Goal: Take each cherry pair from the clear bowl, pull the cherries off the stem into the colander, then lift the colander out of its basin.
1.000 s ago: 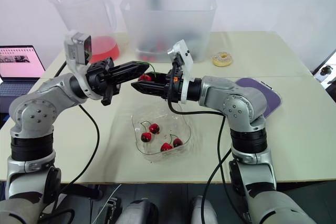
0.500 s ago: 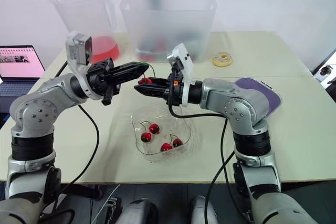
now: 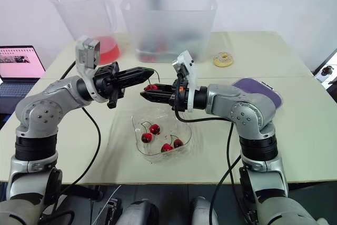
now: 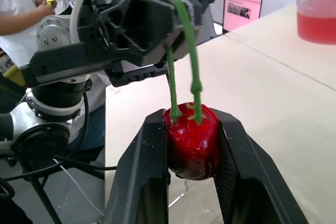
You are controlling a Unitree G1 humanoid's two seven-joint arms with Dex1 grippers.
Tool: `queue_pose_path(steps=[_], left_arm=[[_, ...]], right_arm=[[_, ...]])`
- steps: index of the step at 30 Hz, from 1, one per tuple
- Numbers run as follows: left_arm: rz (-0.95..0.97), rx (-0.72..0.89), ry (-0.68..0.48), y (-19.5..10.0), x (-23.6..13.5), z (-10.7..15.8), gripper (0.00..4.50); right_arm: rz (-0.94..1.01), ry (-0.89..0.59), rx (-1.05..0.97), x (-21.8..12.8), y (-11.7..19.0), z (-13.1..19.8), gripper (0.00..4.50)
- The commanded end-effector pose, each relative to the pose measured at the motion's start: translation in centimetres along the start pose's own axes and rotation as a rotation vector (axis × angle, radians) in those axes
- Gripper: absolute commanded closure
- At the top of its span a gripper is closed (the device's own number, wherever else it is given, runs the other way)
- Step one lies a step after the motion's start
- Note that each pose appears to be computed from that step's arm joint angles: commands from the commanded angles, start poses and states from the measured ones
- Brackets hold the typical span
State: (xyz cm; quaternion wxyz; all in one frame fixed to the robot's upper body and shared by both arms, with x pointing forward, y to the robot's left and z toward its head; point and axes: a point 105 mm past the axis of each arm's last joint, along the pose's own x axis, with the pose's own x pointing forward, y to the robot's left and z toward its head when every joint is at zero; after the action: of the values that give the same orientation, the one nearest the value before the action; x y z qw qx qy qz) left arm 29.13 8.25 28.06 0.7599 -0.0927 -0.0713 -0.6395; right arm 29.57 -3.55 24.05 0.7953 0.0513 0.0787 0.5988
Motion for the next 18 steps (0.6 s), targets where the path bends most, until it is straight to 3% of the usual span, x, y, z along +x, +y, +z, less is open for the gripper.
queue_pose_path(steps=[1, 11, 18], left_arm=[[-0.022, 0.088, -0.064, -0.7, 0.1, 2.3, 4.5], [-0.024, 0.088, -0.067, -0.7, 0.2, 2.4, 4.5], [-0.019, 0.09, -0.067, -0.8, 0.1, 2.3, 4.5]], right_arm=[[-0.049, 0.102, 0.101, -0.1, -1.0, -2.5, 3.82], [-0.066, 0.129, 0.131, -0.4, -1.2, -3.0, 3.82], [-0.147, 0.036, 0.007, -4.4, -2.4, 1.0, 3.82]])
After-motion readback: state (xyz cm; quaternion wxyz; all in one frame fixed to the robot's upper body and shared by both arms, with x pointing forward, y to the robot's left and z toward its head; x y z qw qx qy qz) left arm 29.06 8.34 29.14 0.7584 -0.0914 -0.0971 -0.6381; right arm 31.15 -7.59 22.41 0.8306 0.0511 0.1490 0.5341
